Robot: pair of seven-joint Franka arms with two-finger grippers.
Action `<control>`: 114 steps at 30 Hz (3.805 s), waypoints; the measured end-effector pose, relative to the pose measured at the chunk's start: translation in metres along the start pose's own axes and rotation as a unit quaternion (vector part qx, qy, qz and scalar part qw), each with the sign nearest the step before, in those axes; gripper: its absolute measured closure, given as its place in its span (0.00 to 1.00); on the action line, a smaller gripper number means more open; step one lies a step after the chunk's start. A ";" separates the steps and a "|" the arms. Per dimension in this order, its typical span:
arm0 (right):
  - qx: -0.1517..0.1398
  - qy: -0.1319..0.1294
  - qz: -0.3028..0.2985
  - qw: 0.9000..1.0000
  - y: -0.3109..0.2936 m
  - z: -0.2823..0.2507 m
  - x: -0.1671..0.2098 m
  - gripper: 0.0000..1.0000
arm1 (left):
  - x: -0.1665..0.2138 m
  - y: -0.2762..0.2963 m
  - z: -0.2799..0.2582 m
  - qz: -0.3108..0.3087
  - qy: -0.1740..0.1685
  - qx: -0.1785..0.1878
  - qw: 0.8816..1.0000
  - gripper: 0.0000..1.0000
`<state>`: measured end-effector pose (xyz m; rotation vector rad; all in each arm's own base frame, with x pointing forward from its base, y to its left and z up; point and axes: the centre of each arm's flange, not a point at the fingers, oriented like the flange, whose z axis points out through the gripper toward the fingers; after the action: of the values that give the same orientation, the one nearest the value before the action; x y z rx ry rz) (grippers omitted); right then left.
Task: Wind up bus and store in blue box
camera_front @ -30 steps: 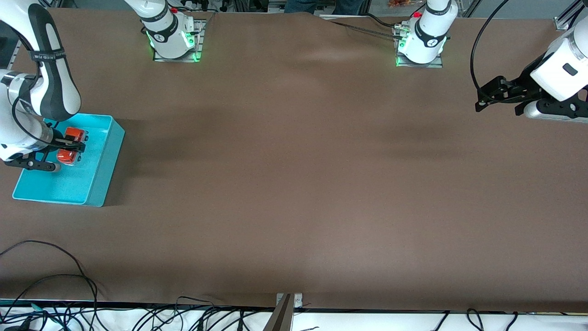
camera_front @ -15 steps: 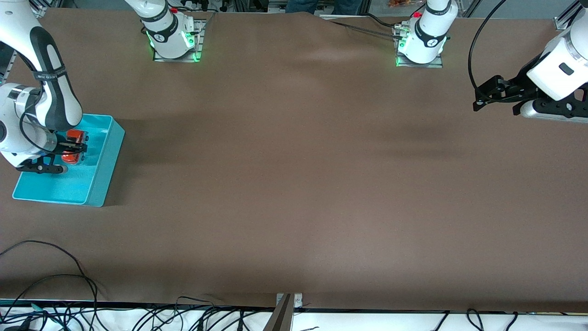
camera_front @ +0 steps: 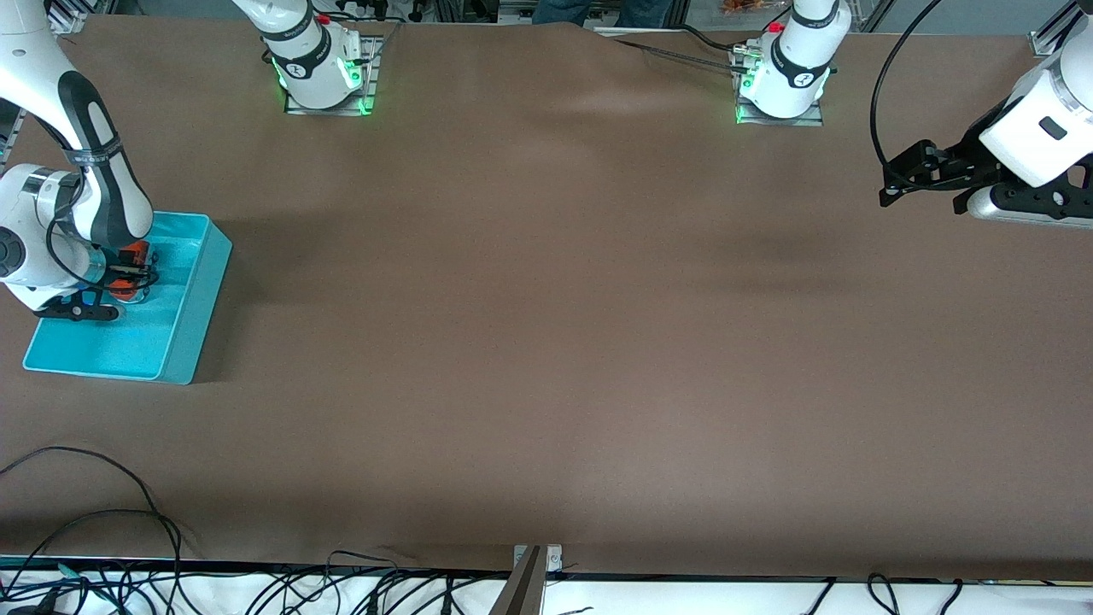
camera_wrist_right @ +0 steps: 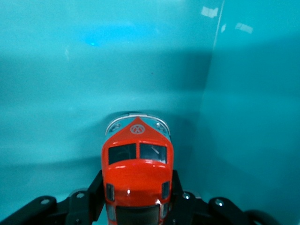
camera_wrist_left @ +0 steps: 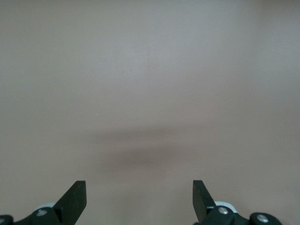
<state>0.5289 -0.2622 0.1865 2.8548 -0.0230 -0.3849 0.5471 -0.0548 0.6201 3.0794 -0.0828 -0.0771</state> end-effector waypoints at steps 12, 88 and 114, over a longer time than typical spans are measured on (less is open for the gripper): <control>0.002 0.008 0.048 0.999 -0.006 0.005 0.005 0.27 | 0.000 -0.001 0.000 -0.001 0.000 0.000 1.000 0.00; 0.146 0.085 0.034 0.985 -0.170 -0.430 -0.108 0.00 | -0.005 -0.001 0.002 -0.001 -0.020 0.001 1.000 0.00; 0.131 0.092 0.034 0.986 -0.168 -0.436 -0.108 0.00 | -0.005 -0.004 0.002 -0.004 -0.021 0.001 1.000 0.00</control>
<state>0.5355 0.0159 0.5772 3.1275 -0.1448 -0.1083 0.5424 -0.0507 0.6184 3.0798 -0.0716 -0.1411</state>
